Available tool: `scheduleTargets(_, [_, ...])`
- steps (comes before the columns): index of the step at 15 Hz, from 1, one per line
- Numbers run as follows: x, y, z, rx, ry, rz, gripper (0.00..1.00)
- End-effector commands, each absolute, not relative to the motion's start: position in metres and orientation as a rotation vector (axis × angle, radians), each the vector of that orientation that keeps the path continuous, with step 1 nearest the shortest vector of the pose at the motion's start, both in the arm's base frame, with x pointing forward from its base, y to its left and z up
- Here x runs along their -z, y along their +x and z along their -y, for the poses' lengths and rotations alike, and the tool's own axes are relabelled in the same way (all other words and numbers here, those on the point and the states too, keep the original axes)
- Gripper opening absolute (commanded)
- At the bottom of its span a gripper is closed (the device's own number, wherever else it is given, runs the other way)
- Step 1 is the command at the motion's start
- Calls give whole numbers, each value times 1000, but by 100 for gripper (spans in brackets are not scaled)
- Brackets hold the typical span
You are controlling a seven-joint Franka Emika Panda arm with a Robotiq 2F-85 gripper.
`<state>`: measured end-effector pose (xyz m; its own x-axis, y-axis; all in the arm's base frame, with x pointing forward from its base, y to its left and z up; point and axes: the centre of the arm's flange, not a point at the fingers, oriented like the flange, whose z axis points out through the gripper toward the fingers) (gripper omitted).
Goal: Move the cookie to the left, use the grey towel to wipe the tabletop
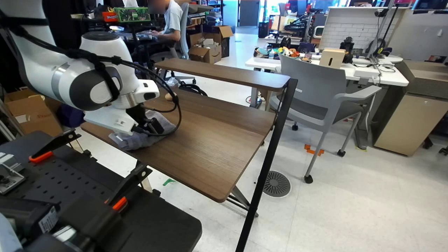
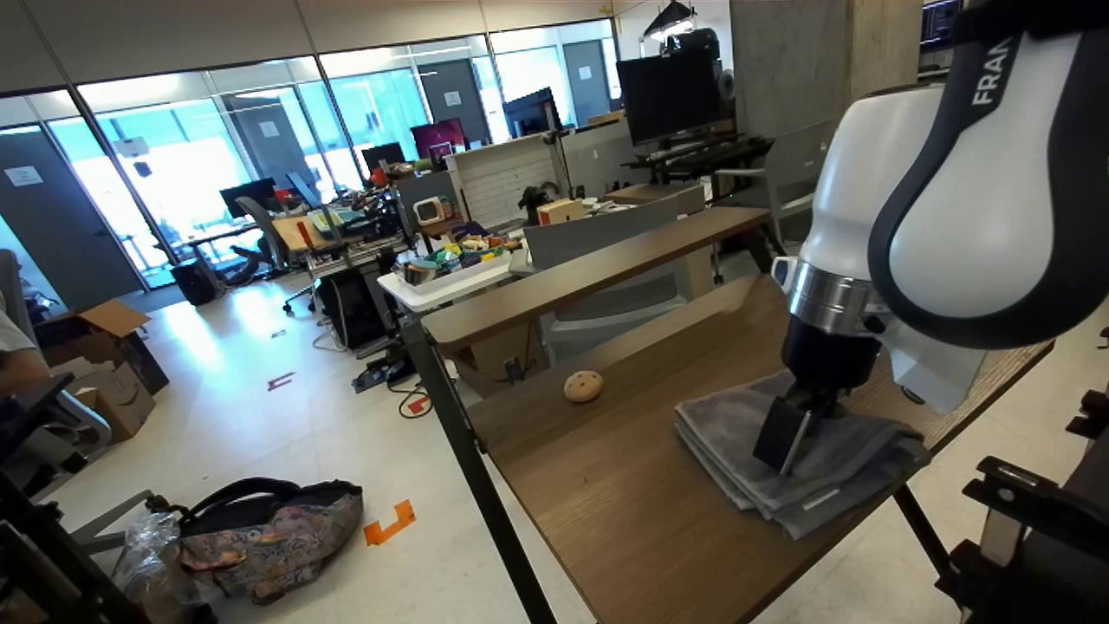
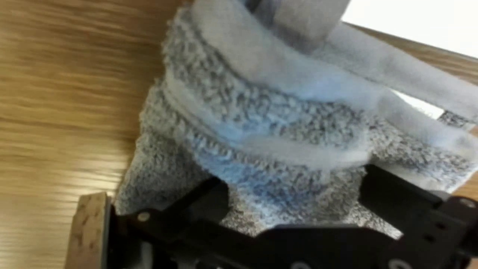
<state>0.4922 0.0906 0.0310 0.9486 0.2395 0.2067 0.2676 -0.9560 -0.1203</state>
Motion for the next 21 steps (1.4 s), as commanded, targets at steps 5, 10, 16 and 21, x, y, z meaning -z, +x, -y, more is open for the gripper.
scheduleTargets(5, [-35, 521, -168, 407, -2913, 264, 100])
scheduleTargets(10, [-22, 553, -138, 464, -2911, 90, 100])
scheduleTargets(16, [-7, 608, 0, 518, -2936, -372, 100])
scheduleTargets(21, [-11, 625, 124, 549, -2856, -743, 100])
